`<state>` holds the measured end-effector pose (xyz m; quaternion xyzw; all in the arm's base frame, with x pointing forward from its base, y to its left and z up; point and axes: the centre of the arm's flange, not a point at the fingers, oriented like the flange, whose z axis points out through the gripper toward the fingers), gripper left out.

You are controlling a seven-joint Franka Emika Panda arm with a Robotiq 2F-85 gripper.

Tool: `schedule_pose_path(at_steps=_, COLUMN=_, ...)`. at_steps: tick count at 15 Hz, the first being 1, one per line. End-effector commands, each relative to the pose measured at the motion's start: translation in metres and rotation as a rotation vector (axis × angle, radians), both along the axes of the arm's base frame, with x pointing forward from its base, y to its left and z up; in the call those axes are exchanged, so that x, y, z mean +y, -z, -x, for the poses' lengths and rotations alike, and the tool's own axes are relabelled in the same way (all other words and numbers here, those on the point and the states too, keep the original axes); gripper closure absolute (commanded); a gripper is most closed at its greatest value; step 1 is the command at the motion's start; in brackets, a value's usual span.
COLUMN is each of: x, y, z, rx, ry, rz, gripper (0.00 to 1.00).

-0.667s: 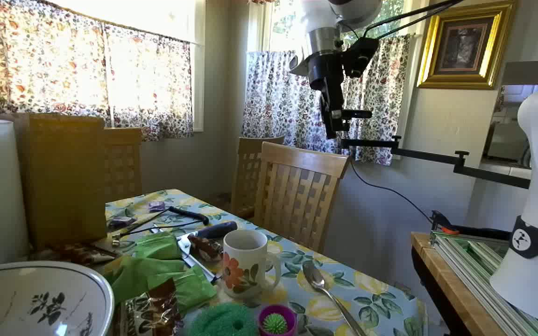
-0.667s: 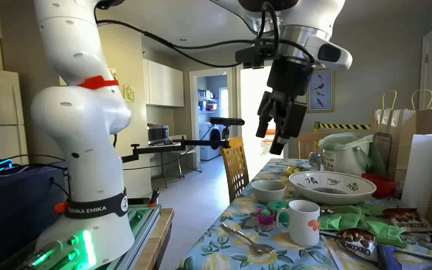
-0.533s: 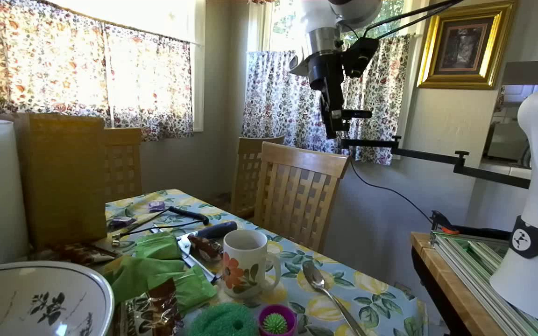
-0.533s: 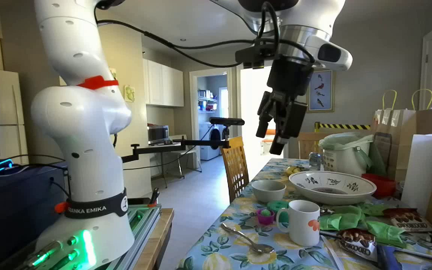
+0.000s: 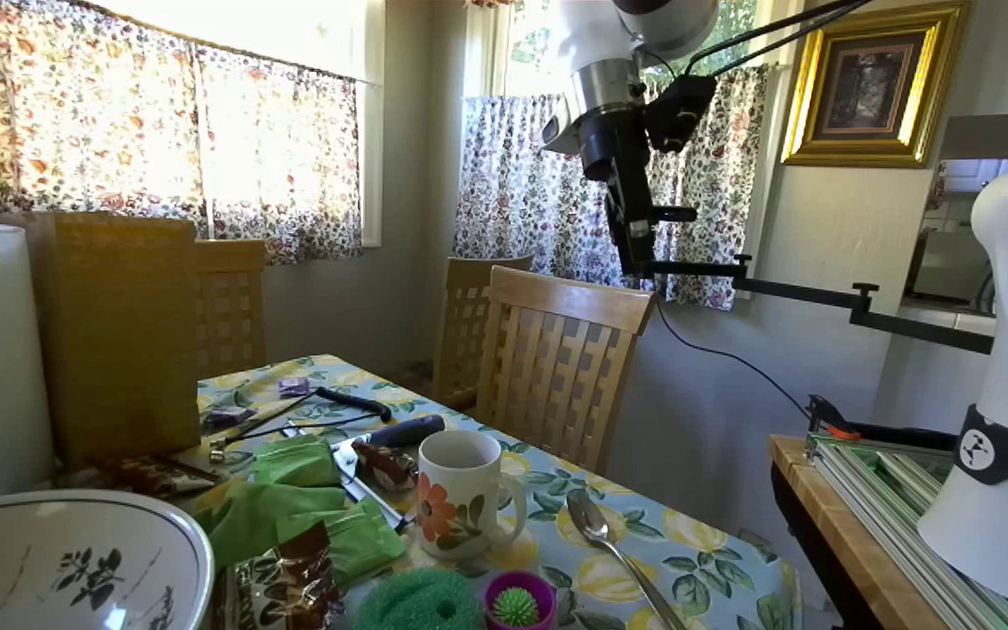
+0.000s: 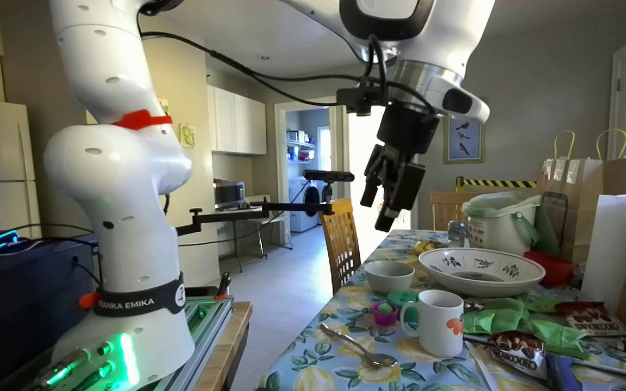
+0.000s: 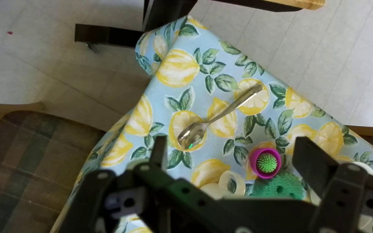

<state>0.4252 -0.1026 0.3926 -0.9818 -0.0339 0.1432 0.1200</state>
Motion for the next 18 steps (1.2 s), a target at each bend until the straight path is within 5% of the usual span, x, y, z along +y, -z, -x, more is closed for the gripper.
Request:
schedule_pose_path(at_steps=1, x=0.04, y=0.013, z=0.03, rx=0.011, ry=0.081, rz=-0.034, gripper=0.0)
schedule_pose_path(at_steps=5, x=0.075, y=0.035, z=0.051, rx=0.048, ry=0.2, rz=-0.048, gripper=0.0)
schedule_pose_path(at_steps=8, x=0.093, y=0.053, z=0.06, rx=0.065, ry=0.296, rz=0.066, gripper=0.0)
schedule_pose_path(at_steps=9, x=0.077, y=0.045, z=0.041, rx=0.068, ry=0.231, rz=0.011, gripper=0.0)
schedule_pose_path(at_steps=18, x=0.076, y=0.049, z=0.041, rx=0.054, ry=0.269, rz=-0.005, gripper=0.0)
